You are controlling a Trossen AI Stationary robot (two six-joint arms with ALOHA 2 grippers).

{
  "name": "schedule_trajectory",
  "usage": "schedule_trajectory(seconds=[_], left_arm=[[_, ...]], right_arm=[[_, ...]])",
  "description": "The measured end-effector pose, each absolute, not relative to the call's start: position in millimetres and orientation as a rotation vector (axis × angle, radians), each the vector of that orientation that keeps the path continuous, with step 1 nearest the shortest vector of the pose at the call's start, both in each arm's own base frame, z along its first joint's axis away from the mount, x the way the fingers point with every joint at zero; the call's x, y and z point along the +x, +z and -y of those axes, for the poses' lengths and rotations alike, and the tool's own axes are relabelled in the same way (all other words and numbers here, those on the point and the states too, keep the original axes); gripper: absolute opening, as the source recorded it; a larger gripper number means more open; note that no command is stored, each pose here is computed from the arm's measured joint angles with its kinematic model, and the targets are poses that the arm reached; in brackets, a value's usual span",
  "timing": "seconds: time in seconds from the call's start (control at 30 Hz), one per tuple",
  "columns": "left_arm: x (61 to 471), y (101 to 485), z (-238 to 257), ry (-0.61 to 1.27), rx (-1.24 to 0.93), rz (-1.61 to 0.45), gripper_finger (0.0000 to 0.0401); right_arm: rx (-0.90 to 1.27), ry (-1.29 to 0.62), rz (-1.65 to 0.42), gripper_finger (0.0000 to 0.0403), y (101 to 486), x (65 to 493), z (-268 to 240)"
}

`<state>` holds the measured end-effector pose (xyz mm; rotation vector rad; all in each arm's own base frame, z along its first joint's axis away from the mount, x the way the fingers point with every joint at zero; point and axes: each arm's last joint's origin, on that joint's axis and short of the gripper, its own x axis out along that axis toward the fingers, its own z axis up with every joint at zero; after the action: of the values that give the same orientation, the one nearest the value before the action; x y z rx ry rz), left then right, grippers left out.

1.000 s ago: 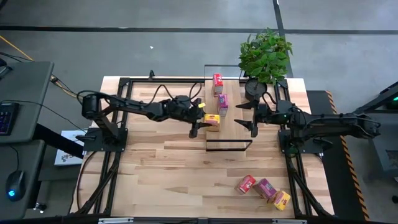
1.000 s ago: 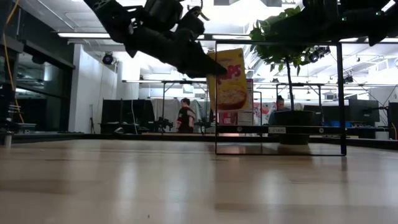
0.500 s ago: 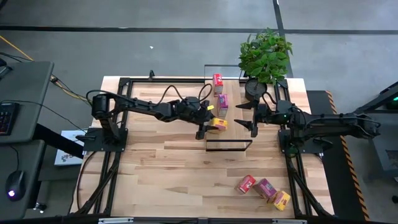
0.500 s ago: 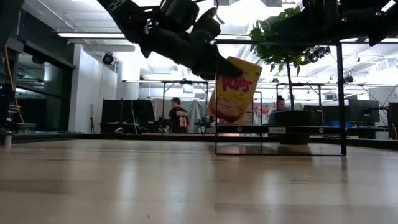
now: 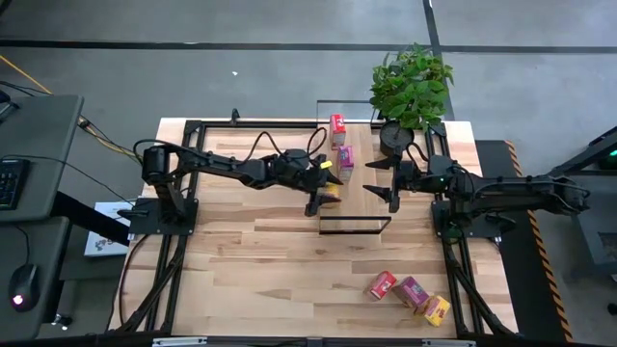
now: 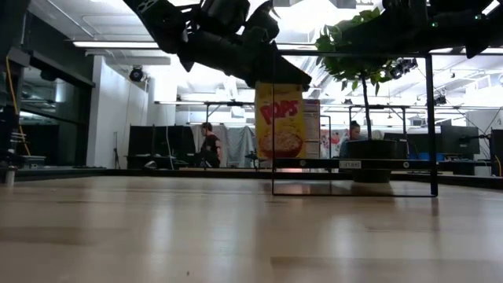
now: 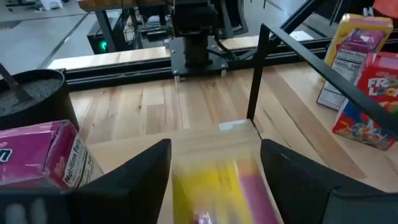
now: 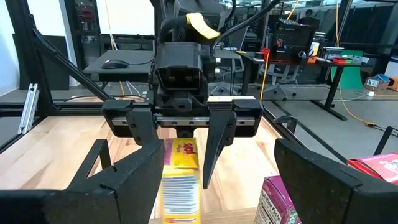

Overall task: Stack cereal on shelf
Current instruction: Put the top yellow cereal box on the shelf

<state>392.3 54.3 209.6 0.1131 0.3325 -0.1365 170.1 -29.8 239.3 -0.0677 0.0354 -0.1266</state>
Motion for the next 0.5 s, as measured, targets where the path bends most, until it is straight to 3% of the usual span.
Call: schedule_trajectory(seconds=[0.2,0.5], left_arm=[[389.8,203.3,-54.2,-0.137,0.114,-0.402,0.0241],[391.0,212.2,-55.3,-0.129,0.14,-0.329,0.0241]], right_arm=[[-0.065,-0.127,-0.036,0.0298,239.2,170.1,29.8],[-0.065,-0.126,-0.036,0.0298,239.2,170.1,29.8]])
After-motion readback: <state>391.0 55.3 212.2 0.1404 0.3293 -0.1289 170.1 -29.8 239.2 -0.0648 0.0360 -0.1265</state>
